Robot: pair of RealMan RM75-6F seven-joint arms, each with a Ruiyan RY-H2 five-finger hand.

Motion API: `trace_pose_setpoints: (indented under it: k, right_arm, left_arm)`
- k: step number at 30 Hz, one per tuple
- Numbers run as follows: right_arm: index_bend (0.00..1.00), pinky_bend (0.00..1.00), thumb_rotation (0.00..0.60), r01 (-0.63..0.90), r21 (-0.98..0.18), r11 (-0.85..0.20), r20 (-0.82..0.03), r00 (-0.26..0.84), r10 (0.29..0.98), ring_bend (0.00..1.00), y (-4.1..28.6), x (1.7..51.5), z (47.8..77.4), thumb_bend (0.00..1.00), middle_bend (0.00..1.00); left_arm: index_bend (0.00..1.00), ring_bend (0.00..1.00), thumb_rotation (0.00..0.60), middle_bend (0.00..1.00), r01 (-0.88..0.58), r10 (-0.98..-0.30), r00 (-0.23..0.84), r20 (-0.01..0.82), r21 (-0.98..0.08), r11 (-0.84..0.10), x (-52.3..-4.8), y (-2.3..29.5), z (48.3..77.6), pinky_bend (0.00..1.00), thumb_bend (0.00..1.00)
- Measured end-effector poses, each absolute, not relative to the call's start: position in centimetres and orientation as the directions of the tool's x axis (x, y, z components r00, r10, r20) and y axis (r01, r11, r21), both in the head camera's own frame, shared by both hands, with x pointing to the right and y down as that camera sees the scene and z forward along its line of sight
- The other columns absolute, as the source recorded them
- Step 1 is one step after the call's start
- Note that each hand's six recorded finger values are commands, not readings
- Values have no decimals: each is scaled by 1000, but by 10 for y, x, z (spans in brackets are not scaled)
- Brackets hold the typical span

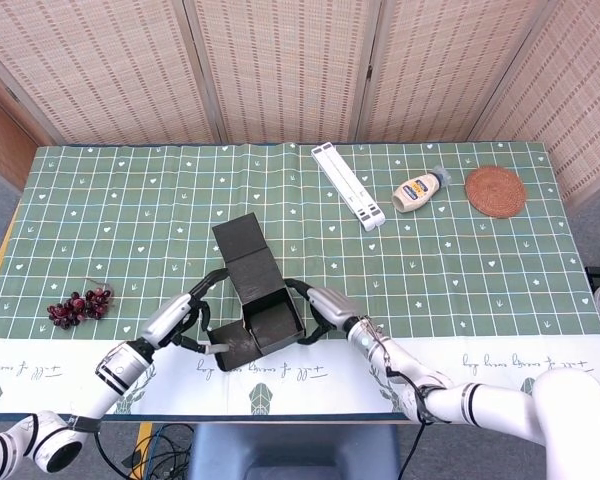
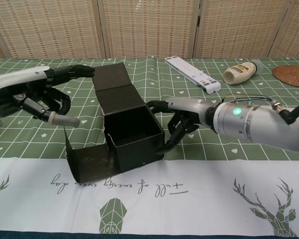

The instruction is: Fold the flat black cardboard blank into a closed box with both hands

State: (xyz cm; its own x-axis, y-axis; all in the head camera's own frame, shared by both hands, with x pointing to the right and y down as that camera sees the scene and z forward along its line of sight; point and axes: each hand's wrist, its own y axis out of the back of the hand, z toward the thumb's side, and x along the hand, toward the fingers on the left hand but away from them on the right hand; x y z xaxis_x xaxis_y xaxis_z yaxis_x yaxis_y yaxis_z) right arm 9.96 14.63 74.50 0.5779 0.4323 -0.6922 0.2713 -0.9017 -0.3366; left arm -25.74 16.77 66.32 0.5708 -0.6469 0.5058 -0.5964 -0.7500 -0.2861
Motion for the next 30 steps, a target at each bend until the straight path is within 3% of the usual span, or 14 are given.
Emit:
trace_pose_setpoints:
  k: [5, 8, 11, 20, 30]
  right_arm:
    - [16, 1000, 600, 265, -331, -905, -698, 576, 424, 741, 147, 88, 754, 0, 186]
    - [186, 1000, 600, 289, -333, -898, -695, 568, 440, 776, 145, 83, 758, 35, 305]
    - [290, 1000, 600, 335, -340, -879, -680, 558, 476, 798, 141, 82, 757, 119, 370]
    - [334, 1000, 600, 524, -266, -809, -664, 508, 548, 801, 135, 111, 748, 149, 414]
    - [375, 1000, 600, 801, -50, -596, -620, 443, 647, 803, 115, 153, 722, 162, 442]
  left_arm:
    - [0, 570, 600, 0, -612, -664, 558, 498, -294, -734, -263, 165, 660, 872, 75]
    - [0, 552, 600, 0, -634, -688, 542, 482, -304, -711, -268, 162, 657, 872, 76]
    - [0, 551, 600, 0, -656, -721, 517, 462, -328, -680, -275, 157, 653, 873, 76]
    - [0, 554, 600, 0, -684, -806, 436, 401, -435, -586, -300, 143, 642, 874, 76]
    - [0, 553, 600, 0, -647, -849, 415, 327, -551, -528, -297, 133, 641, 874, 76]
